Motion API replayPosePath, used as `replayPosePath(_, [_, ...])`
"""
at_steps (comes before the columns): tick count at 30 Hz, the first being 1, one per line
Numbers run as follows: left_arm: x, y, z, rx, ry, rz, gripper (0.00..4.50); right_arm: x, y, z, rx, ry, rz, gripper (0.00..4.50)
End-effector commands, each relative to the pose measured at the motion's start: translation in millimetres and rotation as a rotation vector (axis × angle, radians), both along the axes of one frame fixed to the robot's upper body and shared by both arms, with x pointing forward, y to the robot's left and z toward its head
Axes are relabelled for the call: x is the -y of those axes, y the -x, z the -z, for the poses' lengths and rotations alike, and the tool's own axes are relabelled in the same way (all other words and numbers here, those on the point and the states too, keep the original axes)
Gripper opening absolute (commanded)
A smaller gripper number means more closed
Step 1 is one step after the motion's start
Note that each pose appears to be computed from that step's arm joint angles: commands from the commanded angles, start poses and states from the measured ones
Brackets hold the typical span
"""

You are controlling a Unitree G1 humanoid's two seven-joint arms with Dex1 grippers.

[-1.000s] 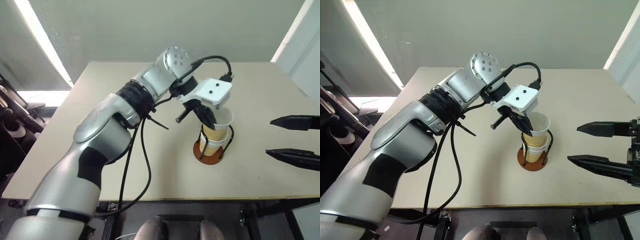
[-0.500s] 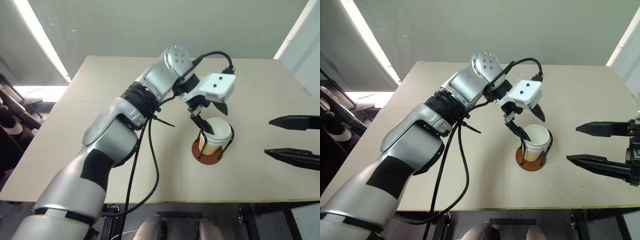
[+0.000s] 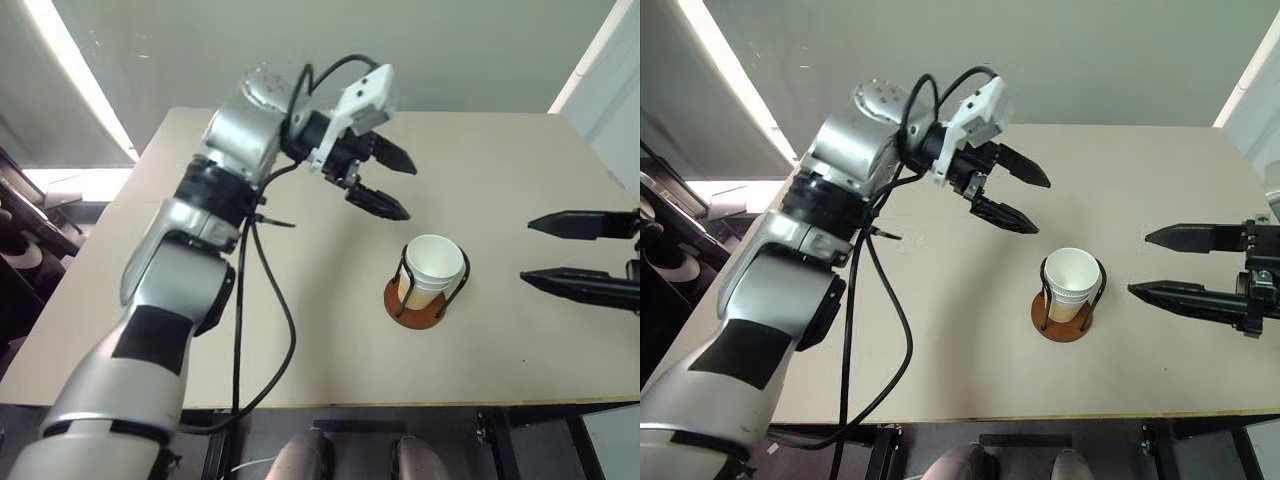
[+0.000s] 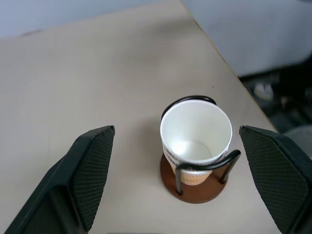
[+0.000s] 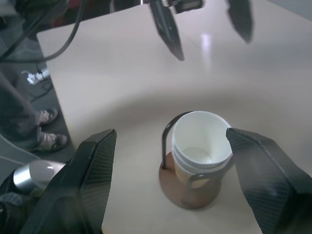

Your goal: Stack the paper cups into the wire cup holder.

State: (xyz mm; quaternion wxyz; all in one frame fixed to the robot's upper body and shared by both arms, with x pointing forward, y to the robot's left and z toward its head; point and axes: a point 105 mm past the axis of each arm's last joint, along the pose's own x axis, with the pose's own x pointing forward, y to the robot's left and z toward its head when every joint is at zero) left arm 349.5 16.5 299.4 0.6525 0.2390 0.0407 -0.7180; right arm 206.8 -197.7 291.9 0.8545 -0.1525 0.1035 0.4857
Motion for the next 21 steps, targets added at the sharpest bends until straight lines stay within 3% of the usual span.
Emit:
replayPosePath(1, [-14.9,1.8,-18.5,0.012,0.104,-0.107,4.38,7.2,-11.6,-3.5,0.040,-0.026,0.015,3.75])
replayPosePath(8, [-72.7,-14.6,-25.1,-0.015,0.267,-0.447,4.38,26.9,-32.5,6.5,0.007,-0.040,0.053,3.75])
replayPosePath(21, [-110.6,-24.6,-4.7,-0.063,0.372,-0.673,4.38,39.6,-65.6,14.8,0.033,-0.098,0.128,3.75])
